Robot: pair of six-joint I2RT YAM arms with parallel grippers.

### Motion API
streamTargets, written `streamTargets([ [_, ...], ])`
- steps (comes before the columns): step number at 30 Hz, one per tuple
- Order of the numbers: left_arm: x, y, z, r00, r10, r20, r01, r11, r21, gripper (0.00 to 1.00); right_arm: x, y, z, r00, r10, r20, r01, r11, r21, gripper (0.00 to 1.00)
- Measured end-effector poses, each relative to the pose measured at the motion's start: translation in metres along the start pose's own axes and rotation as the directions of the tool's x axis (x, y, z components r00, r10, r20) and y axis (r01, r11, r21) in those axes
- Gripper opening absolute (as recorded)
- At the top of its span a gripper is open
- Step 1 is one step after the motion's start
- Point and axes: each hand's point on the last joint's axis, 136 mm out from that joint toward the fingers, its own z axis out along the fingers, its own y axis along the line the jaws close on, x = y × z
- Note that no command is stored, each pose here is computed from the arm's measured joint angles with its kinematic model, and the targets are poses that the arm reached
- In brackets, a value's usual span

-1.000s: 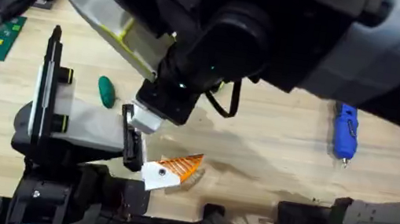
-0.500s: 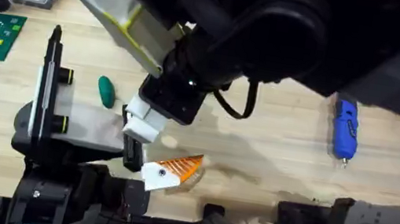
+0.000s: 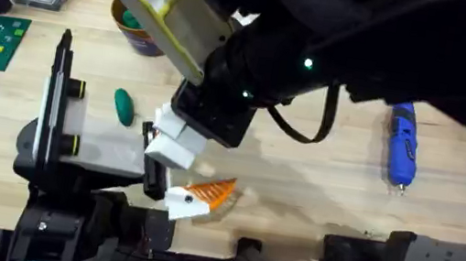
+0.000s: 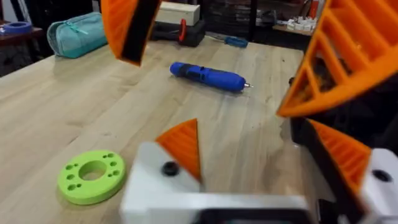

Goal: Pick up the gripper from the table and insert it into the empty holder that is missing its gripper. Then pick up a screw, insert it into the mounting hole, and use the screwdriver to tighten it. Finally, clean up the table by picking up the vegetable and placing it into the bucket.

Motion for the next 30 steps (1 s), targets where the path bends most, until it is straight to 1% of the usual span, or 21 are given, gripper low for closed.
streamTargets([
  [1, 0.0, 0.0, 0.0, 1.0, 0.0, 0.0, 0.0, 1.0, 0.0, 0.873, 0.0, 0.0001, 0.0, 1.0, 0.0, 0.0, 0.0, 1.0, 0.0, 0.994],
  [5, -0.0001, -0.0001, 0.0, 1.0, 0.01, 0.0, -0.01, 1.0, 0.0, 0.574, 0.0, 0.0, 0.0, 1.0, 0.0, 0.0, 0.0, 1.0, 0.0, 0.995],
  [8, -0.0001, -0.0002, 0.0, 1.0, 0.015, 0.0, -0.015, 1.0, 0.001, 0.443, 0.0001, 0.0, 0.0, 1.0, 0.0, 0.0, 0.0, 1.0, 0.0, 0.995],
  [9, -0.0001, -0.0001, 0.0, 1.0, 0.012, 0.0, -0.012, 1.0, 0.0, 0.414, 0.0001, 0.0001, 0.0, 1.0, 0.0, 0.0, 0.0, 1.0, 0.0, 0.995],
  [11, 0.0, -0.0002, 0.0, 1.0, 0.015, 0.0, -0.015, 1.0, 0.001, 0.309, 0.0001, 0.0, 0.0, 1.0, 0.0, 0.0, 0.0, 1.0, 0.0, 0.995],
  [18, -0.0001, -0.0003, 0.0, 1.0, 0.015, 0.0, -0.015, 1.0, 0.001, 0.103, 0.0003, 0.0, 0.0, 1.0, 0.0, -0.001, 0.0, 1.0, 0.0, 0.995],
  [19, -0.0001, -0.0004, 0.0, 1.0, 0.013, 0.0, -0.013, 1.0, 0.002, 0.04, 0.0003, 0.0, 0.0, 1.0, 0.0, -0.001, 0.0, 1.0, 0.0, 0.995],
  [21, -0.0001, -0.0003, 0.0, 1.0, 0.016, 0.0, -0.016, 1.0, 0.001, 0.008, 0.0004, 0.0, 0.0, 1.0, 0.0, -0.001, 0.0, 1.0, 0.0, 0.995],
  [30, -0.0001, -0.0003, 0.0, 1.0, 0.016, 0.0, -0.016, 1.0, 0.002, 0.005, 0.0007, 0.0001, 0.0, 1.0, 0.0, -0.003, 0.0, 1.0, 0.0, 0.994],
])
